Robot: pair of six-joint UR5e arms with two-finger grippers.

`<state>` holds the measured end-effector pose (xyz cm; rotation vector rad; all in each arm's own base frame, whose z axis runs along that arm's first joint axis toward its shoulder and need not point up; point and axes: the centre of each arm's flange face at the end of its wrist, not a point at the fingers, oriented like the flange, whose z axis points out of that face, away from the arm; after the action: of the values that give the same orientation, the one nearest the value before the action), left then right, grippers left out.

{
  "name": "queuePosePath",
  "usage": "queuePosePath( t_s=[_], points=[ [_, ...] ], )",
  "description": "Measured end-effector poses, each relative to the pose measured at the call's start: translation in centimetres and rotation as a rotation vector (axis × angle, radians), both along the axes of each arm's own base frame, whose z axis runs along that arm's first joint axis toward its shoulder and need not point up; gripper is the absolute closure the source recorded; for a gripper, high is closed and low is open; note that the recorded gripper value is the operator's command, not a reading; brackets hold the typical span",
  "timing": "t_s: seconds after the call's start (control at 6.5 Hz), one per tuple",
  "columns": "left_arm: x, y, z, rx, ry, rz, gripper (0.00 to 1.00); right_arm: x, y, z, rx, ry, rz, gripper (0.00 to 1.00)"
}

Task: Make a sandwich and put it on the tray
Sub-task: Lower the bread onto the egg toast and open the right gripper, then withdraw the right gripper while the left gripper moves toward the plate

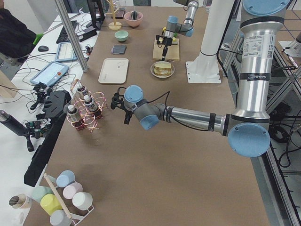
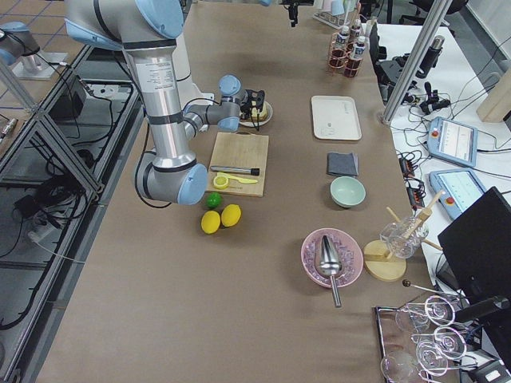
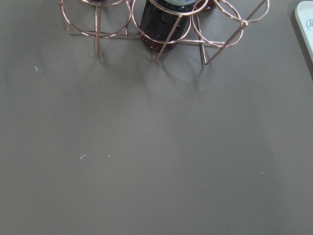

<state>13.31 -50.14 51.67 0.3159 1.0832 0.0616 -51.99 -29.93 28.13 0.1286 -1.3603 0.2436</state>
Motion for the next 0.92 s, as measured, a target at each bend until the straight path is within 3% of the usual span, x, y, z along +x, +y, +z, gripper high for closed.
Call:
queuePosePath(
  t_s=[0.46,0.92],
  points=[
    [0.2,-0.2,-1.4,-0.009,0.019,-0.013,0.02,2.4,-1.7,-2.4,0.004,-0.036,0.03,0.01],
    [5.8,0.7,-6.4,-0.068,0.131,-0.023,0.02,8.5,-7.3,-1.8,-0.051,0.017,0.017,0.0]
  ],
)
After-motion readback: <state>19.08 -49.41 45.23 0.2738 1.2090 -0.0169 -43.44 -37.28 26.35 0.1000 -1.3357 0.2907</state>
